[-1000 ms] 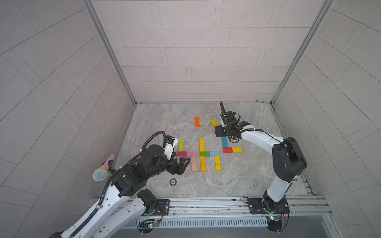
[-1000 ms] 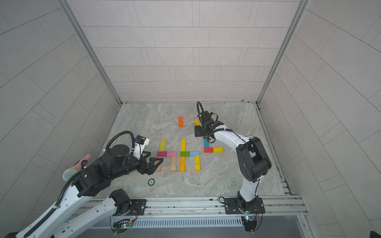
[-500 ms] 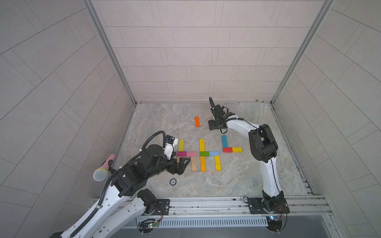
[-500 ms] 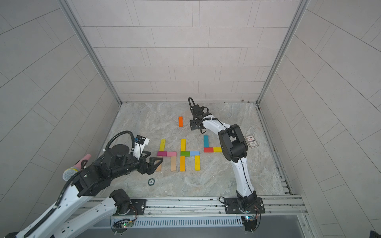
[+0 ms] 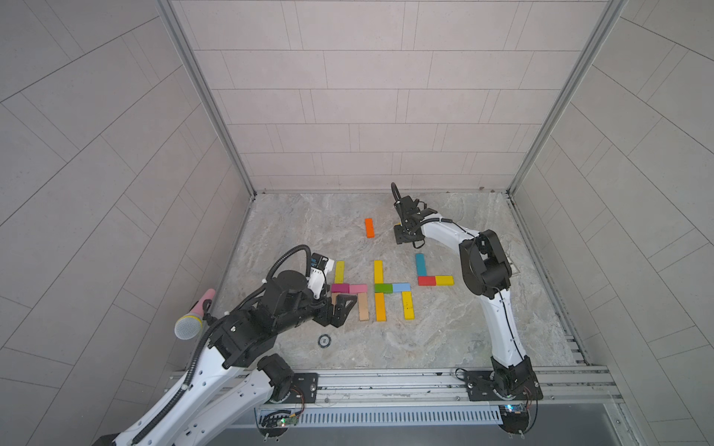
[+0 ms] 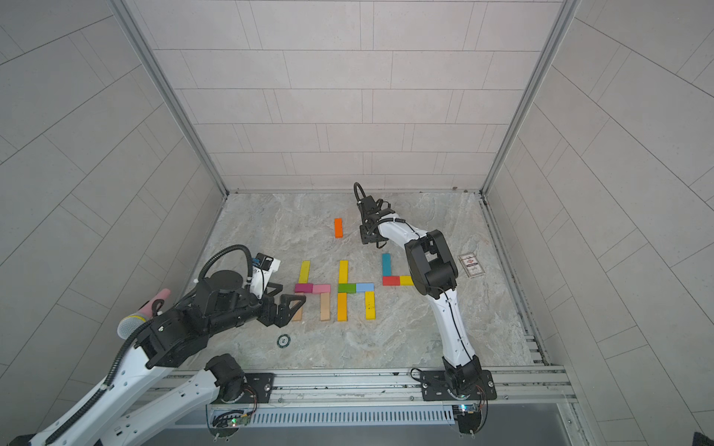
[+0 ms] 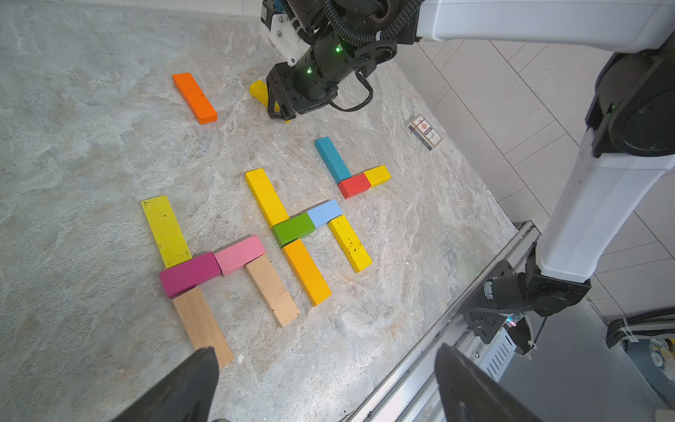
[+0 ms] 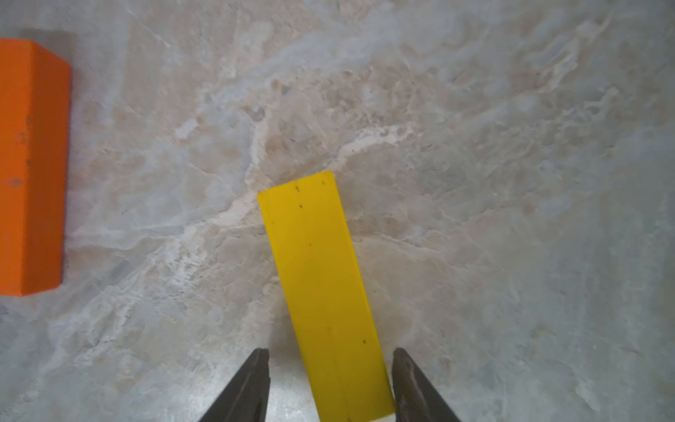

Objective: Assemble the letter h with building blocks
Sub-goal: Pick up the building block from the center of the board.

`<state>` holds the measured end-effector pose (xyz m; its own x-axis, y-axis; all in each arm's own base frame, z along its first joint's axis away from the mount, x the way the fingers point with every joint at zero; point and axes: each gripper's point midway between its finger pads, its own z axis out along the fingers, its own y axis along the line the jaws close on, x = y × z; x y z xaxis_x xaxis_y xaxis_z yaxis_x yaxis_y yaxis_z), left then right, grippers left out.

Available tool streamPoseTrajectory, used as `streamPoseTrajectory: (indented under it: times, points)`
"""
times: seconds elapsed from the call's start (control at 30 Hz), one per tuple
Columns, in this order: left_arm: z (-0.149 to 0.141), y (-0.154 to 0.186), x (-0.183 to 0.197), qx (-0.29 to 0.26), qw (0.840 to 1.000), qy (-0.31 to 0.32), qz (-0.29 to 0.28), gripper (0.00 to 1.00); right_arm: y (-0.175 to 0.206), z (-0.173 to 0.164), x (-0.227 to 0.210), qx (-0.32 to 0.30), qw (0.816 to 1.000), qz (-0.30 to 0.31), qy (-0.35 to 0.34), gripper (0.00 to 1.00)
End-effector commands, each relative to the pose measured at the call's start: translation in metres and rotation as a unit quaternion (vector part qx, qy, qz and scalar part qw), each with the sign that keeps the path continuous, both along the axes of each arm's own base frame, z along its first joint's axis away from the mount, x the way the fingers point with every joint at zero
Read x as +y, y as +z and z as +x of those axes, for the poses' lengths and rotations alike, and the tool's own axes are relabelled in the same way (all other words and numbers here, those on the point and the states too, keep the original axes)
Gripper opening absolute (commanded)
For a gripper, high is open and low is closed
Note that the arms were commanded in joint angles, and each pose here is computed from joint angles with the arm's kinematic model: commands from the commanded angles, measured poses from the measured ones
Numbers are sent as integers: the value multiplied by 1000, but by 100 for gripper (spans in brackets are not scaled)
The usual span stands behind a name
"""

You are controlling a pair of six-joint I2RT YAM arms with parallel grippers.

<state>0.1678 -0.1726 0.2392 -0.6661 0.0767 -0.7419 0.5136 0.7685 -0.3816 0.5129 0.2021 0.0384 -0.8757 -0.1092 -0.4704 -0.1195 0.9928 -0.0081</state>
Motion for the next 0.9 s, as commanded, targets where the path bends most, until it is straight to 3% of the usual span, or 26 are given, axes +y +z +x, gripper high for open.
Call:
streamPoseTrajectory:
  times: [0.0, 0.33, 0.53, 0.87]
  points:
    - [3, -1, 0, -6, 1000, 2, 0, 100, -13, -6, 0, 20, 1000, -20, 2, 49]
    - [3, 0, 0, -8, 1000, 2, -1, 100, -9, -3, 4, 12, 1000, -15, -5, 29]
    - [2, 1, 0, -9, 1000, 2, -2, 100, 28, -3, 13, -31, 999, 15, -1, 24]
    - [2, 2, 2, -11, 1000, 5, -3, 100, 71, -65, 10, -51, 996, 71, -32, 22]
